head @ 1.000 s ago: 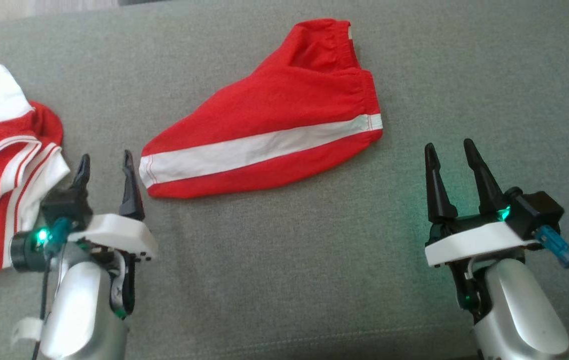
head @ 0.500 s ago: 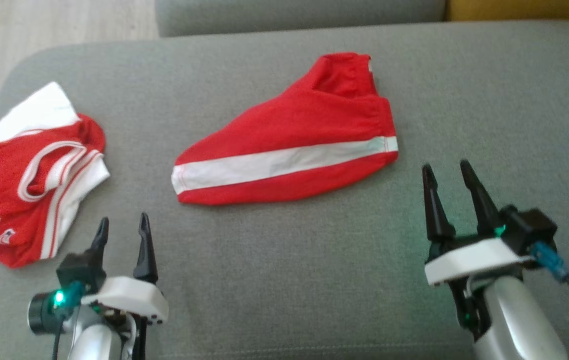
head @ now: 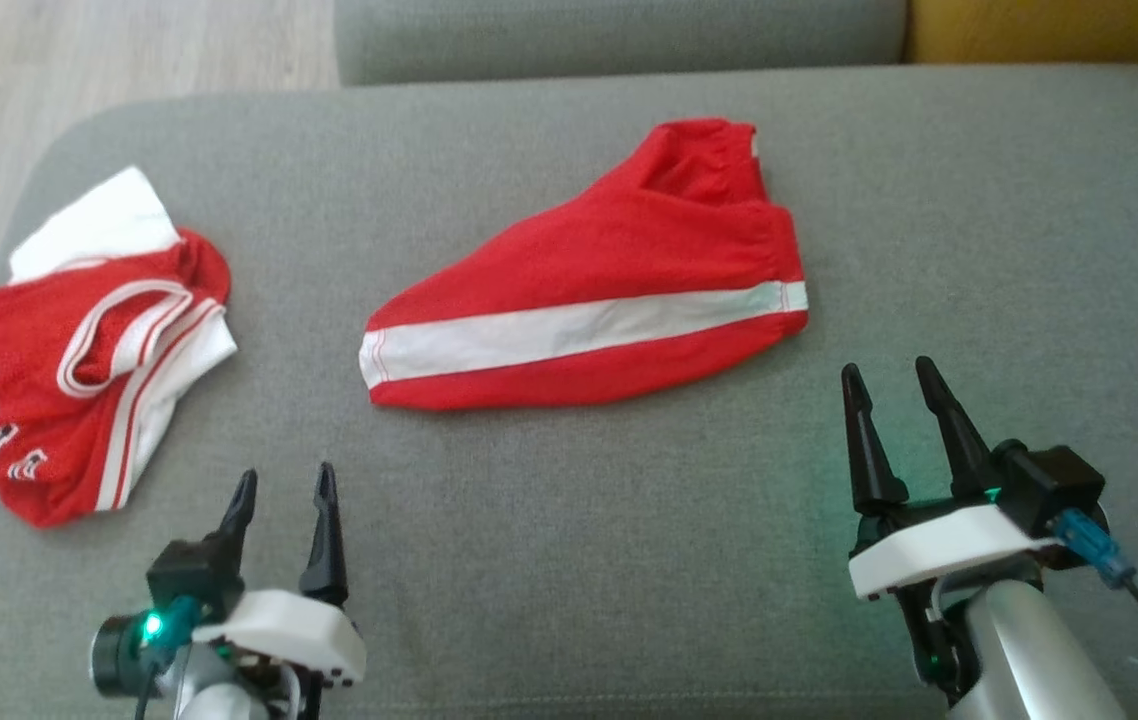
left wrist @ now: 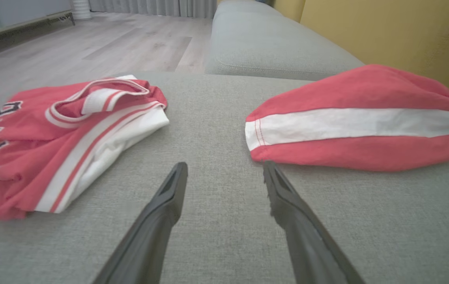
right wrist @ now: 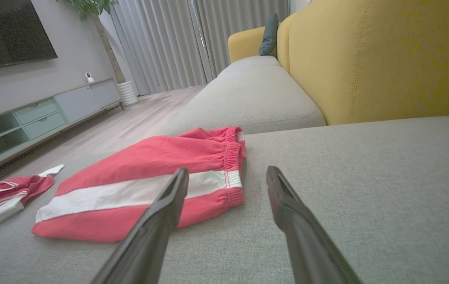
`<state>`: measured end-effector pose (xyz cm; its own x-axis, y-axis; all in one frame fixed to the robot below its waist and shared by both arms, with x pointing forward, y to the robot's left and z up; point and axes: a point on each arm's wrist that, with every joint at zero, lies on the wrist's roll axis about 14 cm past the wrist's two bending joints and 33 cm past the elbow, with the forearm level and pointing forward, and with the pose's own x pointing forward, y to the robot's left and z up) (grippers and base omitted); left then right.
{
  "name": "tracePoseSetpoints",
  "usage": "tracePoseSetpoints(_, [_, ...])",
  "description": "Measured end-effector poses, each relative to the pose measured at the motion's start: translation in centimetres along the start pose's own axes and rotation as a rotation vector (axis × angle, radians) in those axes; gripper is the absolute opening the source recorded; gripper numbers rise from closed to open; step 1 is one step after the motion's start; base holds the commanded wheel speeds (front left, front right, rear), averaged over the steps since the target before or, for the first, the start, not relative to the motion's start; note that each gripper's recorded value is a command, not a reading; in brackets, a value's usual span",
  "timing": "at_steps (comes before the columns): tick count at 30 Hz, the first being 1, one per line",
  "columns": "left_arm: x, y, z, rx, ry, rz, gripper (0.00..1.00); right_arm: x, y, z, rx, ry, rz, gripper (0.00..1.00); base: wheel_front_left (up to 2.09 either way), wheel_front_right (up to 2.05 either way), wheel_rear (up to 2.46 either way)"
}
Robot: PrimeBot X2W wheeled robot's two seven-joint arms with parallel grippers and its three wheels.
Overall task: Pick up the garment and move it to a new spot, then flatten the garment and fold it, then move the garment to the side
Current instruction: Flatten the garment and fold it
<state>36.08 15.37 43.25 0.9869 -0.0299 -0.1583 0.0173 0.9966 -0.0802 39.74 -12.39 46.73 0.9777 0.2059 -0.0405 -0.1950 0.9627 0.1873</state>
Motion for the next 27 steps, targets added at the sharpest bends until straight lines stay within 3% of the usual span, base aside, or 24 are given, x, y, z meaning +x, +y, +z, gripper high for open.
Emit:
tracePoseSetpoints(13, [4.5, -2.3, -1.0, -0.025, 0.035, -0.077, 1.00, 6.5, -0.2, -3.3, 0.001, 0.100, 0.030, 1.00, 0.00, 0.00, 0.00])
tracePoseSetpoints(27, [6.1, -2.5, -2.6, -0.032, 0.079, -0.086, 1.00, 9.2, -1.3, -7.2, 0.026, 0.205, 0.007, 1.00, 0.00, 0.00, 0.00])
